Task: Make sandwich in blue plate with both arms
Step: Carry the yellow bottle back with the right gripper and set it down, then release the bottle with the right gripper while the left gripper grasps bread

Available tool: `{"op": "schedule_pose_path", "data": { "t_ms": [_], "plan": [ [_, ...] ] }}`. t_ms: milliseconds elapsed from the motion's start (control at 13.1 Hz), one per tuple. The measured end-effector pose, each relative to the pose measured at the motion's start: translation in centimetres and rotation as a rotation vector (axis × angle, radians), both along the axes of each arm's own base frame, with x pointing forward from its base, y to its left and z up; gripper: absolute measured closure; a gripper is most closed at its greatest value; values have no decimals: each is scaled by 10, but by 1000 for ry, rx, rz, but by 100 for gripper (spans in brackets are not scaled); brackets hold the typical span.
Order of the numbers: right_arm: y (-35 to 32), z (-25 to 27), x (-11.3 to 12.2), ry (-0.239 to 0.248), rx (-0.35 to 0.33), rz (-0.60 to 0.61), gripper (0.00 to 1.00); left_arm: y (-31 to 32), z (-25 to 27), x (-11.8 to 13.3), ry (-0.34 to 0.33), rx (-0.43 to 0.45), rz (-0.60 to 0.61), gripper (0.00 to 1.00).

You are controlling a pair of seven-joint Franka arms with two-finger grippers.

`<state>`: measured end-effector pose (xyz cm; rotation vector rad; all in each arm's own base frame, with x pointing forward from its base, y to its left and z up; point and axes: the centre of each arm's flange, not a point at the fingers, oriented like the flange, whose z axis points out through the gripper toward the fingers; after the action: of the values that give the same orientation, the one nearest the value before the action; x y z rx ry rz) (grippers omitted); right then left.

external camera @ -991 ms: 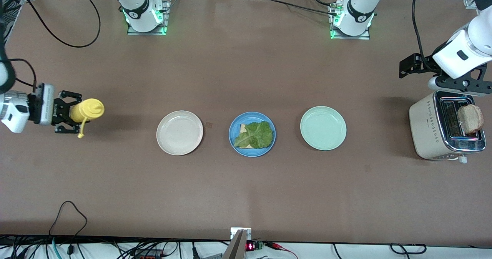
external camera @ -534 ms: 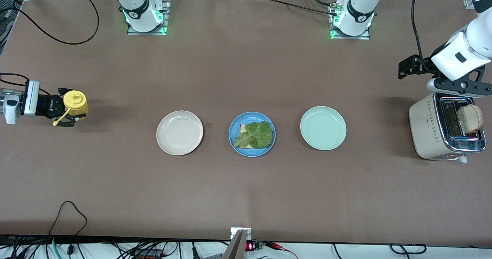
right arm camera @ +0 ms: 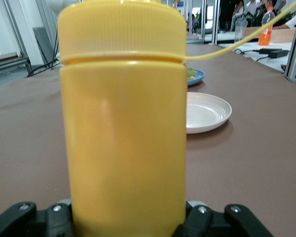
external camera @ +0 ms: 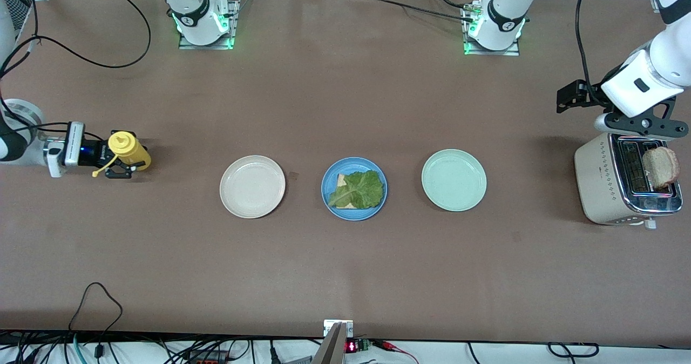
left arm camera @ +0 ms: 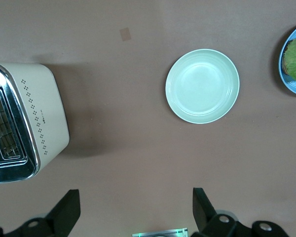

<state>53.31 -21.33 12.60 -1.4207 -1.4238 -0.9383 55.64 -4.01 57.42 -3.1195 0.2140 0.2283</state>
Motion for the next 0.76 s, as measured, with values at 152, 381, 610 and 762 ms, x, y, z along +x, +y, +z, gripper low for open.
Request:
{"op": "schedule_pose_path", "data": {
  "t_ms": [152,381,610,762],
  "plan": [
    [4,-20,-5,12,47,-10,51,1,-13,6,22,1,3,0],
    [1,-36,-9,17,80,-26,51,37,-51,42,57,2,61,0],
    [3,-42,-7,16,95,-29,55,114,-70,63,40,95,107,0],
    [3,-44,-8,19,99,-32,47,150,-66,62,31,197,72,0]
  ]
}}
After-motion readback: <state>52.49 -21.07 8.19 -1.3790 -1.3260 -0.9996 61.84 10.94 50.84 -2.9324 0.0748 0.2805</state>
